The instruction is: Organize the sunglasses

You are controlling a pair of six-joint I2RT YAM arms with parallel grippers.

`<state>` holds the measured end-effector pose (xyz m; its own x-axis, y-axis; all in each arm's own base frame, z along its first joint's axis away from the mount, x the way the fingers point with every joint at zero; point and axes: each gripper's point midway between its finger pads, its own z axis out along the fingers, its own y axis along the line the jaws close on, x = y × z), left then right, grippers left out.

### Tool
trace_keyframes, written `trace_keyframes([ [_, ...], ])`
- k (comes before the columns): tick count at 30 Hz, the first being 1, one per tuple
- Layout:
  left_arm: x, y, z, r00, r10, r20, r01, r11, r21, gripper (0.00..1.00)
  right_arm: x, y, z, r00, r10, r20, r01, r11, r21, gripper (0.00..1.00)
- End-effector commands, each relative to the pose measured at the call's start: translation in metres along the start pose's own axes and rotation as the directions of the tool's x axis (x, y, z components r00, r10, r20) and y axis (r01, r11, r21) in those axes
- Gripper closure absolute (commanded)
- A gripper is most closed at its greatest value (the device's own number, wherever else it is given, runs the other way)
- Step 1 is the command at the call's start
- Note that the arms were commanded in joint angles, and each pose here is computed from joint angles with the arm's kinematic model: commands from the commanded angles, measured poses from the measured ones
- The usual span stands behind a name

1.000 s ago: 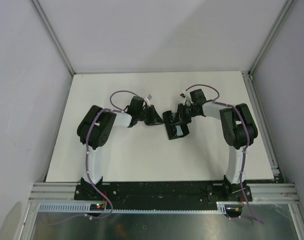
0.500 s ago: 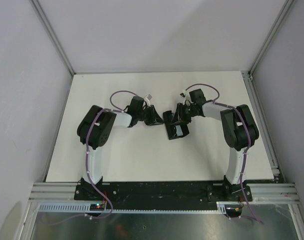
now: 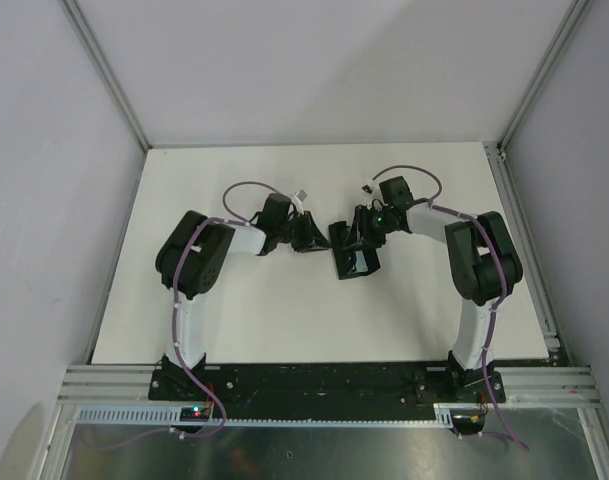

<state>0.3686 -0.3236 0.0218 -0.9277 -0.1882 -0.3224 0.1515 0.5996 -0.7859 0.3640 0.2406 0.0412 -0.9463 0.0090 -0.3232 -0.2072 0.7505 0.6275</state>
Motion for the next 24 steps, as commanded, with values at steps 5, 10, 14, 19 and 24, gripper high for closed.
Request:
trace_keyframes([
  [5, 0.000, -0.005, 0.004, 0.999, 0.033, -0.010, -0.033, 0.999, 0.017, 0.78, -0.018, 0.016, -0.019, 0.997, -0.040, 0.065, 0.041, 0.999, -0.017, 0.52],
  [10, -0.001, -0.006, 0.004, 0.999, 0.037, -0.007, -0.037, 0.999, 0.019, 0.78, -0.024, 0.017, -0.026, 0.996, -0.040, 0.084, 0.041, 0.999, -0.007, 0.51],
  [14, -0.001, -0.006, 0.004, 0.999, 0.037, -0.007, -0.037, 0.999, 0.018, 0.78, -0.027, 0.016, -0.033, 0.995, -0.041, 0.096, 0.040, 0.999, 0.004, 0.51],
  [19, 0.000, -0.005, 0.004, 0.999, 0.035, -0.010, -0.035, 0.999, 0.018, 0.78, -0.026, 0.013, -0.035, 0.995, -0.042, 0.094, 0.041, 0.999, 0.020, 0.66],
  [24, 0.001, -0.003, 0.004, 0.999, 0.033, -0.013, -0.033, 0.999, 0.015, 0.78, -0.019, 0.006, -0.027, 0.997, -0.031, 0.064, 0.030, 0.999, 0.030, 0.81],
])
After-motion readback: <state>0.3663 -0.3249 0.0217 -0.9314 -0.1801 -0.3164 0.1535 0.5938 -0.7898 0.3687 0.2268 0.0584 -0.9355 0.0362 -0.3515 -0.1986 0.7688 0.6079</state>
